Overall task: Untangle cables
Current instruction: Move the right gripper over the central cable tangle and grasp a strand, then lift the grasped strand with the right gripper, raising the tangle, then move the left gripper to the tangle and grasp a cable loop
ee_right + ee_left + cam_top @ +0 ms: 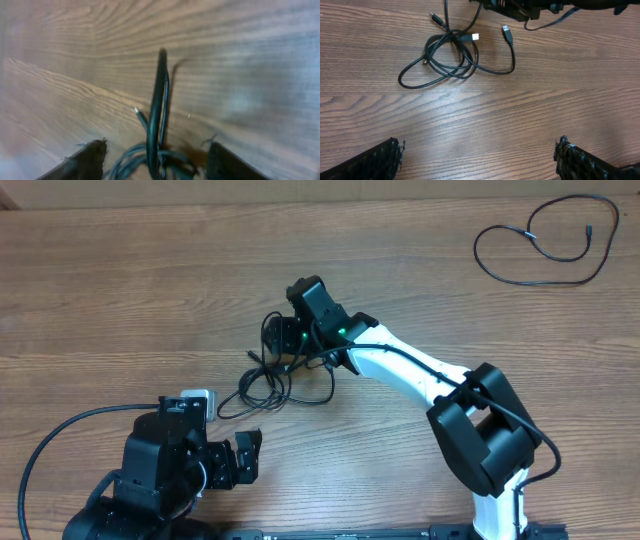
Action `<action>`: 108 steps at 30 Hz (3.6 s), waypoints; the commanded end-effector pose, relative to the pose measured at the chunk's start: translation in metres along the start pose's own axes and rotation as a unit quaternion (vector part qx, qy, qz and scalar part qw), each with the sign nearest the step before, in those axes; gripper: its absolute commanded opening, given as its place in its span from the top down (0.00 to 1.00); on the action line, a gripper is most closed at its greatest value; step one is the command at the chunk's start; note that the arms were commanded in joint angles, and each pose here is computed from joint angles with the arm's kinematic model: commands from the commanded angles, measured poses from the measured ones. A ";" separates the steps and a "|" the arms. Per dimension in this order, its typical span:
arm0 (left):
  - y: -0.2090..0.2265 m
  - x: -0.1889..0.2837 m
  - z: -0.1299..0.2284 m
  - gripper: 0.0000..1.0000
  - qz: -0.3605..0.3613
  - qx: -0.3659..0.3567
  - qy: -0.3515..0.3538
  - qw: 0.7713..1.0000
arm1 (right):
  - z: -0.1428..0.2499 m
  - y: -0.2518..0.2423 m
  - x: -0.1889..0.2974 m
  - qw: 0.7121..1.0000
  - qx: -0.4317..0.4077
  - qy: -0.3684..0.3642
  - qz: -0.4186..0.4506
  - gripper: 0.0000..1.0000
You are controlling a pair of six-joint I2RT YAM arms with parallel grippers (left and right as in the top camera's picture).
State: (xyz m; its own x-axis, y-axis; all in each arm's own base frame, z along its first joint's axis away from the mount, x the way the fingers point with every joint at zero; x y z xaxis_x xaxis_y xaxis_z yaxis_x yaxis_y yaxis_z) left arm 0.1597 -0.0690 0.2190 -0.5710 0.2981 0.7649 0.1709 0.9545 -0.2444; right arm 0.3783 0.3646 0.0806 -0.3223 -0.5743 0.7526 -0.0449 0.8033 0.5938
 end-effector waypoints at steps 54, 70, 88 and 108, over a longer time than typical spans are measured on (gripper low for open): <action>-0.001 -0.002 0.002 0.00 0.004 -0.008 0.004 1.000 | -0.023 0.015 0.217 0.998 -0.009 -0.049 -0.026 0.96; -0.014 -0.002 -0.003 0.00 0.043 0.163 0.003 0.986 | -0.004 0.032 0.215 0.997 -0.027 -0.001 -0.067 0.96; -0.028 -0.068 -0.002 0.16 0.071 0.197 0.104 0.972 | 0.006 0.043 0.212 0.997 -0.027 0.010 -0.074 0.96; -0.026 -0.165 0.009 0.32 0.068 0.168 0.222 0.958 | 0.008 0.045 0.212 0.997 -0.025 0.012 -0.074 0.95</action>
State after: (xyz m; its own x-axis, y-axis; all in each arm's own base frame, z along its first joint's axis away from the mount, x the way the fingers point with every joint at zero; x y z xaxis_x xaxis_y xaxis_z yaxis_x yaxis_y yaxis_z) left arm 0.2426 -0.1372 0.0996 -0.1776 0.4395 0.8805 -0.1293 0.8766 -0.4636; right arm 0.3002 0.2766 0.2555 -0.2876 -0.6742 0.6802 -0.0265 0.7156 0.6980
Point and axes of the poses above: each gripper's point midway between its finger pads, its own x axis back along the fingers, its own y axis along the line the jaws close on, z = x × y, the point moved 1 cm from there along x, back along the fingers, and after that the axes turned 8 degrees about -x, right-handed, at the moved point
